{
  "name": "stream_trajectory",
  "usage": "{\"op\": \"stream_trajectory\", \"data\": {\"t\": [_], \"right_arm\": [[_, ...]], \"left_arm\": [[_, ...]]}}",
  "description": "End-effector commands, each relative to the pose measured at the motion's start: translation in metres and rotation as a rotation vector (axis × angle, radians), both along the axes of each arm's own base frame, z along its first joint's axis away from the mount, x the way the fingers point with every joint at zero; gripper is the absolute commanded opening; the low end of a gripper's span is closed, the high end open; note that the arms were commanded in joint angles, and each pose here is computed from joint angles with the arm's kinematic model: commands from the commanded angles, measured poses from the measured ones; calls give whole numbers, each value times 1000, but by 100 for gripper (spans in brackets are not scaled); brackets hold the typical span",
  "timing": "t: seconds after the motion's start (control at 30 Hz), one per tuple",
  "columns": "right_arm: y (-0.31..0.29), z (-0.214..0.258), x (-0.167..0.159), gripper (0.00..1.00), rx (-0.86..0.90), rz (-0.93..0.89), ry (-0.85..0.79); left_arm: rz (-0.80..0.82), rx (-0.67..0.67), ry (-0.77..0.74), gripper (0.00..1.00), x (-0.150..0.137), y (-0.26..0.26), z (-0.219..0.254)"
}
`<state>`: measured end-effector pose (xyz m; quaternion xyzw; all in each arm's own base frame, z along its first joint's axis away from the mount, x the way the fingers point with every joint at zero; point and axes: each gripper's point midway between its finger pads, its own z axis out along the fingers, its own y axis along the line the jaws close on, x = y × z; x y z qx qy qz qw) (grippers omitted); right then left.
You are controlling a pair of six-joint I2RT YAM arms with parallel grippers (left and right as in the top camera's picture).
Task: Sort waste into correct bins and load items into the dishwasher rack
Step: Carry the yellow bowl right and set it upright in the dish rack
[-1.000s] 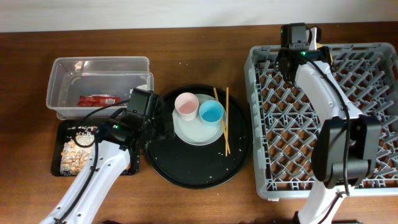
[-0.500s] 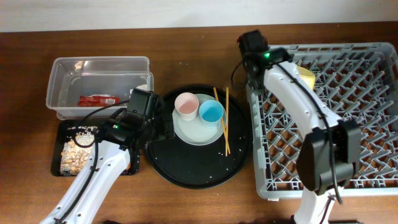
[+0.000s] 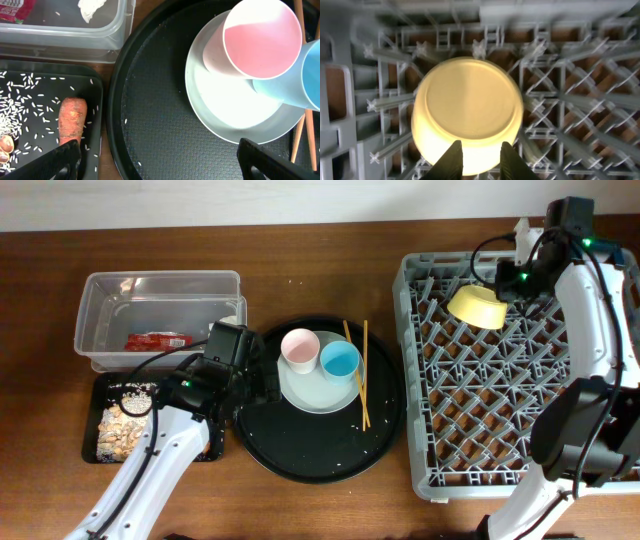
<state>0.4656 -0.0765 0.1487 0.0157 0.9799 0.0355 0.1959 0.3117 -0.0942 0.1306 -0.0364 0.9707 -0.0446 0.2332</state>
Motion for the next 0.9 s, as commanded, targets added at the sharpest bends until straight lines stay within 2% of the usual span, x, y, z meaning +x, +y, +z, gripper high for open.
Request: {"op": "stream_trajectory", "data": {"t": [0.0,0.17,0.23,0.3,0.33,0.47,0.57,0.67,0.77,0.83,0.87], "right_arm": [[12,-10,-14,25,60,-19,74],[25,-18,-53,24,129,-36,239],[28,-18,-56,21,143,-33,251],[36,-7,-24,19,203,1,105],[30,-3,-5,17,173,4,26],[15,-18,15,17,103,-17,-10],[19,-38,3,17,124,-18,77],[26,-38,-31,17,155,-27,205],[36,4,-34,23,202,-11,170],[42,50,-40,26,220,3,117],[57,71,-47,33,299,28,107]], "left_arm": [[1,-6,-18,99,3,1,6],[3,-3,-18,99,3,2,6],[3,-2,-15,99,2,2,5],[3,-2,-15,99,2,2,5],[3,-3,-17,99,2,2,5],[3,-5,-23,99,4,1,6],[3,-9,-37,99,7,0,8],[1,-19,-54,99,10,-2,11],[-96,-120,-131,99,25,-27,49],[-136,-194,-184,99,34,-42,71],[-150,-218,-209,99,39,-48,76]]}}
